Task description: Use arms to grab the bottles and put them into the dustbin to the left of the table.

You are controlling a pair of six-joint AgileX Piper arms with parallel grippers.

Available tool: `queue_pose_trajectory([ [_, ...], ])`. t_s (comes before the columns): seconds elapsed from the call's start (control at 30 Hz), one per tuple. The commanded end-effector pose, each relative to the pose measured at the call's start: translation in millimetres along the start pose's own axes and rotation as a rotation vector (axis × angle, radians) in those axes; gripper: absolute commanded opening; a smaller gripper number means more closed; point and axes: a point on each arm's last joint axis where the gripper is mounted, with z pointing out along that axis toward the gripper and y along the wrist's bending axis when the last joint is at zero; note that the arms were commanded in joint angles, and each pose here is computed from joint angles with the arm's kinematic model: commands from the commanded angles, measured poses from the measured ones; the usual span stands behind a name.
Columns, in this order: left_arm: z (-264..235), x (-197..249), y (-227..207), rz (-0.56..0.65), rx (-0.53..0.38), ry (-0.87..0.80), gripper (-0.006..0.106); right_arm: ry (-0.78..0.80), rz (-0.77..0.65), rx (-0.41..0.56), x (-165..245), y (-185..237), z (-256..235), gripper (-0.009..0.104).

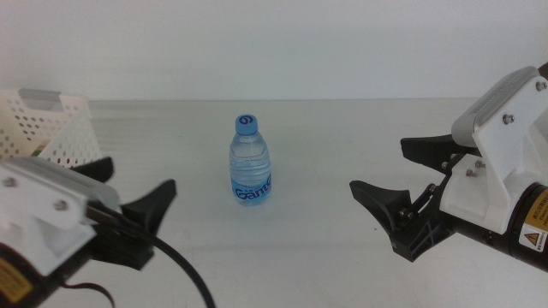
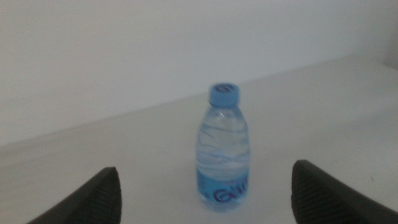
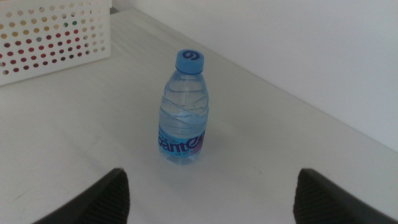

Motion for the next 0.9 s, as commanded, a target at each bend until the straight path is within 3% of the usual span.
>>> queue_pose_trajectory([
  [0.0,8.4,-10.3,-5.7,-0.003,0.059,-0.111,0.09,-0.108,-0.02,0.0,-16.6,-0.6,-4.6,0.076],
  [0.1,20.7,-2.4,-10.1,0.041,0.106,-0.098,0.09,-0.108,-0.02,0.0,-16.6,-0.6,-4.6,0.076],
  [0.27,44.4,12.6,-13.2,0.003,0.147,-0.124,0.09,-0.108,-0.02,0.0,-16.6,-0.6,-4.6,0.076],
  [0.43,65.2,30.5,-8.6,-0.086,0.106,-0.154,0.09,-0.108,-0.02,0.0,-16.6,-0.6,-4.6,0.076],
  [0.87,114.8,49.2,-12.6,-0.096,0.157,-0.136,0.09,-0.108,-0.02,0.0,-16.6,-0.6,-4.6,0.076],
])
